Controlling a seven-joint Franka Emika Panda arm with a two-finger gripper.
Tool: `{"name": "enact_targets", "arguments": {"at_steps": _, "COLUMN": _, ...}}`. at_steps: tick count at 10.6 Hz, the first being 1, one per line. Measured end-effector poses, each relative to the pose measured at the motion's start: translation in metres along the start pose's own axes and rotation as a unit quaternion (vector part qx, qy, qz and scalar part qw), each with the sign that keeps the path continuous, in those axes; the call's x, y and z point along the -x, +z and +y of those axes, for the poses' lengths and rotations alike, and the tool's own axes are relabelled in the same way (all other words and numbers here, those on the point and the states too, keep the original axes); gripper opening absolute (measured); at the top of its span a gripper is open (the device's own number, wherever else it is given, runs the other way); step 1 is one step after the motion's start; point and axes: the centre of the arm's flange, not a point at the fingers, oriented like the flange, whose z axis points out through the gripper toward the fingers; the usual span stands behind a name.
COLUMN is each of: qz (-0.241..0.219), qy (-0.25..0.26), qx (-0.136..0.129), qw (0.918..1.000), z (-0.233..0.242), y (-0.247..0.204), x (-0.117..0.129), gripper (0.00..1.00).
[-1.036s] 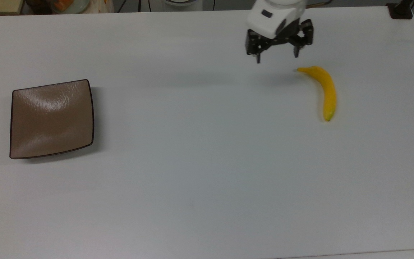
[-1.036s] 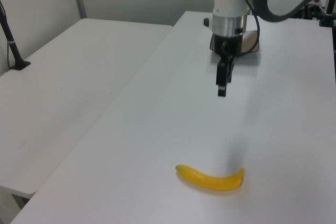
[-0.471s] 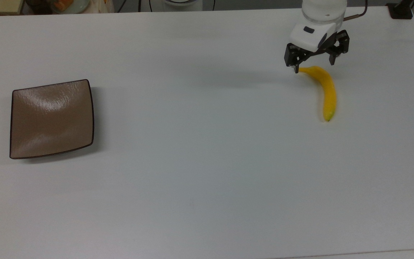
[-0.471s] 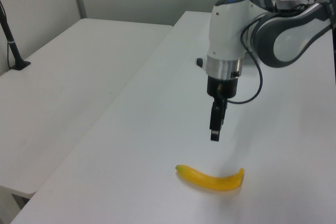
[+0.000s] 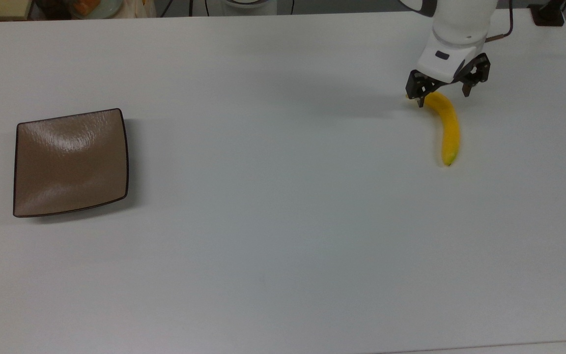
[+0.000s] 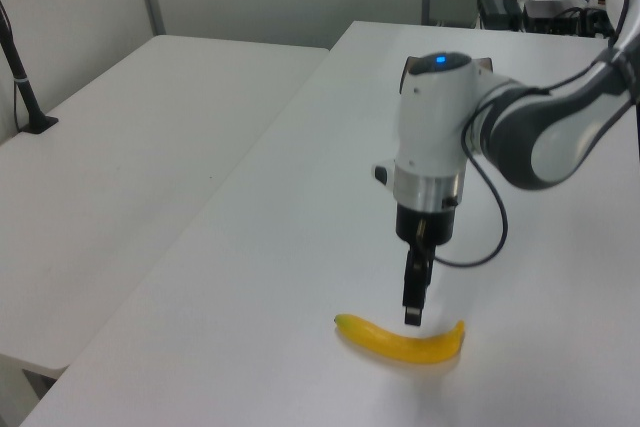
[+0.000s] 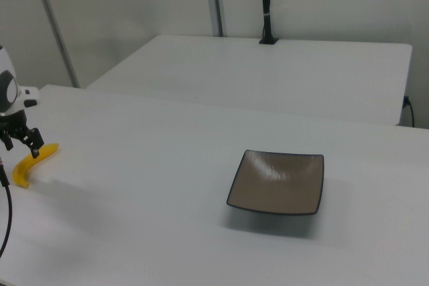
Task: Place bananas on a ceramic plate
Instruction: 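Lower the gripper onto the banana and close it around the banana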
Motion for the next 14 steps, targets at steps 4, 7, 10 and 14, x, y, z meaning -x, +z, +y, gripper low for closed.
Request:
{"name": "enact_targets", "arguments": {"at_steps": 4, "qz": 0.006, "qy": -0.001, "qx": 0.026, "qw": 0.9996, "z": -0.014, "y": 0.058, "x": 0.008, "gripper": 1.0}}
{"name": "enact_targets", "arguments": {"at_steps": 7, "qz": 0.007, "qy": -0.006, "qx": 0.029, "qw": 0.9995, "z": -0.022, "y": 0.06, "x": 0.013, "gripper": 0.81}}
{"name": "enact_targets", "arguments": {"at_steps": 10, "qz": 0.013, "qy": -0.005, "qx": 0.027, "qw": 0.9995, "z": -0.022, "y": 0.055, "x": 0.008, "gripper": 0.31}}
{"name": "enact_targets", "arguments": {"at_steps": 14, "qz": 0.031, "qy": 0.003, "qx": 0.02, "qw": 0.9993, "z": -0.018, "y": 0.037, "x": -0.007, "gripper": 0.31}}
